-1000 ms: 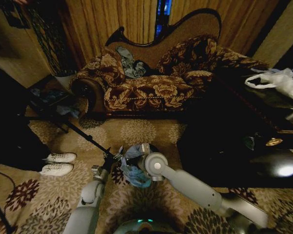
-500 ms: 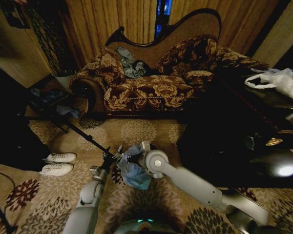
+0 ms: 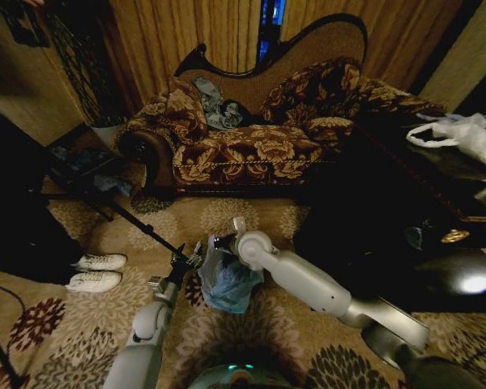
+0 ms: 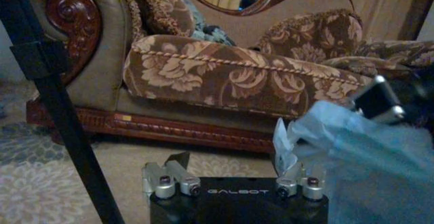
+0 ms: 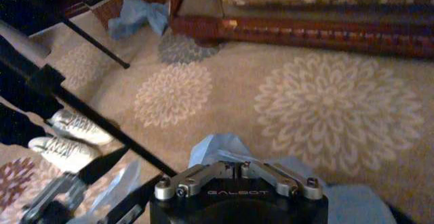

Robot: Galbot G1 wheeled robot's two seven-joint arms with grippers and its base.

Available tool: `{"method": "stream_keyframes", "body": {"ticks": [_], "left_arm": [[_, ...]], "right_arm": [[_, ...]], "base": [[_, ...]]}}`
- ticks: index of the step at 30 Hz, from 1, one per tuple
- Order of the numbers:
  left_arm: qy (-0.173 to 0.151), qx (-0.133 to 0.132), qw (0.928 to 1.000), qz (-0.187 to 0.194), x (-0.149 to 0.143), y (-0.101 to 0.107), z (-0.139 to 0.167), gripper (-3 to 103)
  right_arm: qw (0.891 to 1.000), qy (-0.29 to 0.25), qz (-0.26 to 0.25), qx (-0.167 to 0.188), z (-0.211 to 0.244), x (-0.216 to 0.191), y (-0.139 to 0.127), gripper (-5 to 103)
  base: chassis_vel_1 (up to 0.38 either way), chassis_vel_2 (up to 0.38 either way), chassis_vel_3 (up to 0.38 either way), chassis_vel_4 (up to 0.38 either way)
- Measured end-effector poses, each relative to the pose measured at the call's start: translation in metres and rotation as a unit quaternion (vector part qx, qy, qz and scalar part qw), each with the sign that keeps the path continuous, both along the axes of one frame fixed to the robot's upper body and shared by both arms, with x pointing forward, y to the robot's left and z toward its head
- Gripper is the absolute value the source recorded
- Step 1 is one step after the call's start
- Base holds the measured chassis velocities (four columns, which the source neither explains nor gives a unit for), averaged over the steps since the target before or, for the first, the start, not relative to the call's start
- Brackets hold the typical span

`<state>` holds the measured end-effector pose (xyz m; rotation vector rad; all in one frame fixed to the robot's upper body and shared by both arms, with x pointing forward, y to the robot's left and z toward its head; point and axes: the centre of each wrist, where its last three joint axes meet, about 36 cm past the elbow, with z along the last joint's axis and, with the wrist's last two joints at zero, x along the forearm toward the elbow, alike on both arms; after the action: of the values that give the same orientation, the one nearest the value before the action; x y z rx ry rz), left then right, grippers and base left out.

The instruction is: Place a garbage bag over the trash bin.

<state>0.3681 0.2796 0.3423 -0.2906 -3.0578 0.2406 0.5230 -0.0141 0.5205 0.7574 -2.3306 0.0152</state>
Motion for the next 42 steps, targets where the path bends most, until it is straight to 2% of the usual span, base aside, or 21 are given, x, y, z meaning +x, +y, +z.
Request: {"method": "stream_keyframes", "body": {"ticks": [1, 3, 5, 7, 8, 11, 15, 16, 17, 21, 25, 27, 28, 29, 30, 32, 36, 38, 39, 41, 42], "left_arm": [[0.000, 0.000, 1.0000, 0.000, 0.000, 0.000, 0.000, 84], [-0.002, -0.001, 1.0000, -0.001, 0.000, -0.001, 0.001, 75], [-0.002, -0.002, 1.0000, -0.001, 0.000, -0.001, 0.001, 75], [-0.004, -0.003, 1.0000, -0.001, 0.001, -0.001, 0.002, 68], [-0.004, -0.003, 1.0000, -0.001, 0.001, -0.001, 0.002, 68], [-0.007, -0.005, 1.0000, 0.002, 0.001, -0.001, 0.003, 55], [-0.009, -0.007, 0.9999, 0.004, 0.001, -0.001, 0.005, 51], [-0.011, -0.008, 0.9999, 0.004, 0.000, -0.001, 0.006, 44], [-0.012, -0.011, 0.9999, 0.004, 0.000, 0.000, 0.006, 44], [-0.014, -0.013, 0.9998, 0.007, -0.001, 0.003, 0.007, 32], [-0.016, -0.014, 0.9997, 0.008, -0.001, 0.004, 0.007, 20], [-0.018, -0.015, 0.9997, 0.007, -0.001, 0.005, 0.007, 12], [-0.018, -0.015, 0.9997, 0.007, -0.001, 0.005, 0.007, 12], [-0.019, -0.015, 0.9997, 0.007, -0.001, 0.006, 0.007, 8], [-0.019, -0.016, 0.9997, 0.008, -0.002, 0.010, 0.005, 2], [-0.019, -0.017, 0.9996, 0.010, -0.002, 0.011, 0.005, 0], [-0.020, -0.017, 0.9996, 0.014, -0.001, 0.017, 0.002, 0], [-0.021, -0.021, 0.9994, 0.016, 0.001, 0.020, 0.001, 0], [-0.021, -0.021, 0.9994, 0.016, 0.001, 0.020, 0.001, 0], [-0.022, -0.023, 0.9993, 0.018, 0.002, 0.022, 0.002, 0], [-0.022, -0.023, 0.9993, 0.018, 0.002, 0.022, 0.002, 0]], "right_arm": [[1.000, -0.002, 0.000, 0.000, 0.001, 0.002, 0.000, 0], [1.000, -0.006, -0.002, -0.002, 0.007, 0.010, -0.004, 0], [1.000, -0.007, -0.005, -0.002, 0.009, 0.016, -0.008, 0], [1.000, -0.004, -0.011, -0.001, 0.012, 0.029, -0.017, 0], [1.000, -0.004, -0.011, -0.001, 0.012, 0.029, -0.017, 0], [1.000, 0.002, -0.013, -0.003, 0.006, 0.050, -0.028, 0], [1.000, 0.003, -0.014, -0.002, 0.003, 0.054, -0.027, 0], [1.000, 0.004, -0.013, -0.001, 0.003, 0.053, -0.025, 0], [1.000, 0.006, -0.010, -0.001, 0.002, 0.051, -0.021, 0], [1.000, 0.008, 0.001, -0.004, 0.008, 0.041, -0.015, 0], [1.000, 0.013, 0.007, -0.018, 0.011, 0.037, -0.018, 0], [0.999, -0.003, 0.005, -0.034, 0.014, 0.040, -0.019, 0], [0.999, -0.003, 0.005, -0.034, 0.014, 0.040, -0.019, 0], [0.999, -0.010, 0.003, -0.043, 0.015, 0.041, -0.018, 0], [0.997, -0.023, 0.011, -0.067, 0.014, 0.039, -0.014, 0], [0.997, -0.018, 0.013, -0.070, 0.014, 0.037, -0.013, 0], [0.998, 0.026, 0.007, -0.053, 0.024, 0.024, -0.019, 0], [0.997, 0.067, -0.016, -0.043, 0.021, 0.024, -0.033, 0], [0.997, 0.067, -0.016, -0.043, 0.021, 0.024, -0.033, 0], [0.990, 0.126, -0.055, -0.001, 0.021, 0.039, -0.052, 0], [0.989, 0.136, -0.061, 0.009, 0.020, 0.041, -0.056, 0]], "base": [[0.000, 0.000, 0.000, 0.000], [0.000, 0.000, 0.000, 0.000], [0.000, 0.000, 0.000, 0.000], [0.000, 0.000, 0.000, 0.000], [0.000, 0.000, 0.000, 0.000], [0.000, 0.000, 0.000, 0.000], [0.000, 0.000, 0.000, 0.000], [0.000, 0.000, 0.000, 0.000], [0.000, 0.000, 0.000, 0.000], [0.000, 0.000, 0.000, 0.000], [0.000, 0.000, 0.000, 0.000], [0.000, 0.000, 0.000, 0.000], [0.000, 0.000, 0.000, 0.000], [0.000, 0.000, 0.000, 0.000], [0.000, 0.000, 0.000, 0.000], [0.000, 0.000, 0.000, 0.000], [0.000, 0.000, 0.000, 0.000], [0.000, 0.000, 0.000, 0.000], [0.000, 0.000, 0.000, 0.000], [0.000, 0.000, 0.000, 0.000], [0.000, 0.000, 0.000, 0.000]]}}
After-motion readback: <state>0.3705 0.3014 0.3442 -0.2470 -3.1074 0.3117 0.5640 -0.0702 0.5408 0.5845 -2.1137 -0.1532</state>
